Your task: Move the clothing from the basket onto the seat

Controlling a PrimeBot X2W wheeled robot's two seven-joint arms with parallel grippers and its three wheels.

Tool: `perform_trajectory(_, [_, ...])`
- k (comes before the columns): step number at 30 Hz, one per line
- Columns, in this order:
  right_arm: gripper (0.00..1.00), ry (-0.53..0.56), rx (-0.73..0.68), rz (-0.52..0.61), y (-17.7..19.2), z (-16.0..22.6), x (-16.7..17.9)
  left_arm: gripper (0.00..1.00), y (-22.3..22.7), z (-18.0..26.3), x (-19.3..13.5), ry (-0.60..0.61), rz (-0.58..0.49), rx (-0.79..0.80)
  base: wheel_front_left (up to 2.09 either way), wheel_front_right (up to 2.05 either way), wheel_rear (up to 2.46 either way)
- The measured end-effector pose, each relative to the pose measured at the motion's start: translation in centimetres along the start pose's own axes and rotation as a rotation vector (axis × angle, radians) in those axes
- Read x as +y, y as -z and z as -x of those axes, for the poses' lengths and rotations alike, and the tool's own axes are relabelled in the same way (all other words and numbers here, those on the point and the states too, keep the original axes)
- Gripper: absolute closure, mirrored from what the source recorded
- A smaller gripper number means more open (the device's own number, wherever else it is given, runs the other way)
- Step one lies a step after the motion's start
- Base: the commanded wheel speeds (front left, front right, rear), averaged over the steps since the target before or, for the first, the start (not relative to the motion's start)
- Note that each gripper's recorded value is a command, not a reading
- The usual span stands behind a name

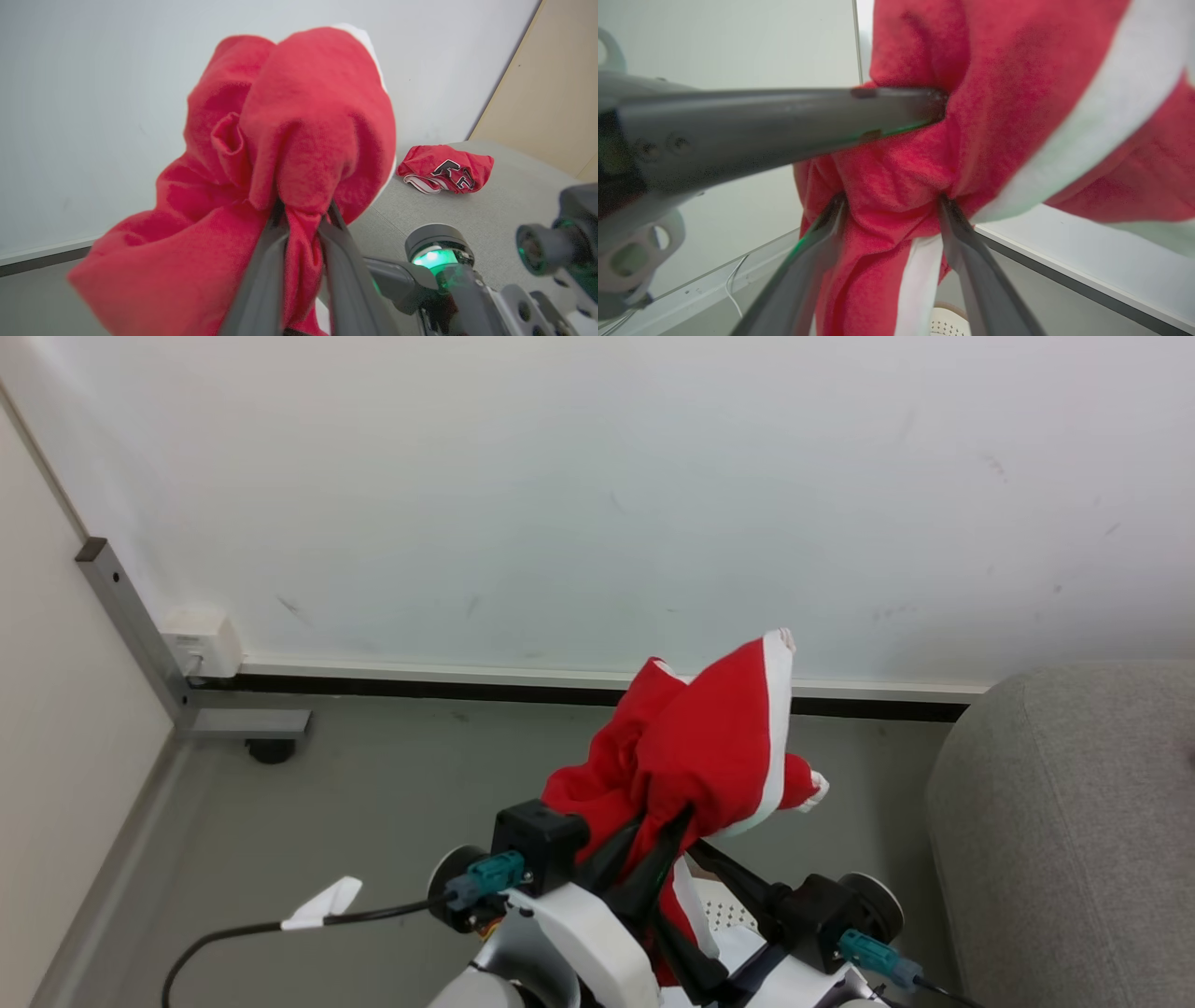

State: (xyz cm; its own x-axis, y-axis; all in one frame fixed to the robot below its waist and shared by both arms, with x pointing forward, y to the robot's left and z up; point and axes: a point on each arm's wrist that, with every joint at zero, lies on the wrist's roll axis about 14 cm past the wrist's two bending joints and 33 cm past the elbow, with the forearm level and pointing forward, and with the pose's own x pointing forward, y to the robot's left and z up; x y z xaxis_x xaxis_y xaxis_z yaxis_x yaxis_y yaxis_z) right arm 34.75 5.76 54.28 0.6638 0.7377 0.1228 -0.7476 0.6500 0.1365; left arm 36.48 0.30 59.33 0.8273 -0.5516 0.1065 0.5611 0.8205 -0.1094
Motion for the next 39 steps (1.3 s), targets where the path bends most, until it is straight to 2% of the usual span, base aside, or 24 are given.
perform_trajectory(2, [0.0,0.005,0.005,0.004,0.2,-0.2,-0.1,1.0,0.1,0.2,-0.3,0.006,0.016,0.006,0.0,0.0,0.0])
perform_trajectory(3, [0.36,0.009,0.007,0.005,0.2,-0.3,-0.2,1.0,0.2,0.3,-0.3,0.006,0.018,0.009,0.0,0.0,0.0])
perform_trajectory(4, [0.65,0.015,0.005,0.006,0.2,-0.3,-0.4,1.0,0.2,0.3,-0.4,0.006,0.021,0.011,0.0,0.0,0.0])
perform_trajectory(5, [1.0,0.019,0.001,0.004,0.0,-0.4,-0.6,1.0,0.1,0.4,-0.4,0.006,0.024,0.01,0.0,0.0,0.0])
perform_trajectory(16, [1.0,0.024,-0.025,-0.012,-0.7,-0.6,-0.5,1.0,0.1,0.5,0.2,-0.026,0.031,0.012,0.0,0.0,0.0])
perform_trajectory(17, [1.0,0.029,-0.032,-0.013,-0.9,-0.6,-0.6,0.87,0.1,0.6,0.2,-0.027,0.033,0.009,0.0,0.0,0.0])
perform_trajectory(18, [1.0,0.031,-0.037,-0.012,-1.1,-0.6,-0.7,0.64,0.1,0.6,0.3,-0.03,0.037,0.007,0.0,0.0,0.0])
perform_trajectory(19, [1.0,0.034,-0.041,-0.011,-1.2,-0.6,-0.8,0.36,0.1,0.6,0.3,-0.031,0.039,0.006,0.0,0.0,0.0])
perform_trajectory(20, [1.0,0.038,-0.044,-0.01,-1.2,-0.5,-0.9,0.0,0.1,0.6,0.3,-0.033,0.041,0.004,0.0,0.0,0.0])
perform_trajectory(30, [1.0,0.074,-0.081,0.01,-2.3,-0.2,-2.0,0.0,0.5,1.8,1.1,-0.042,0.057,-0.004,0.0,0.0,0.0])
perform_trajectory(39, [1.0,0.128,-0.122,0.039,-3.8,0.8,-4.1,0.0,1.6,3.1,2.4,-0.06,-0.026,0.003,0.0,0.0,0.0])
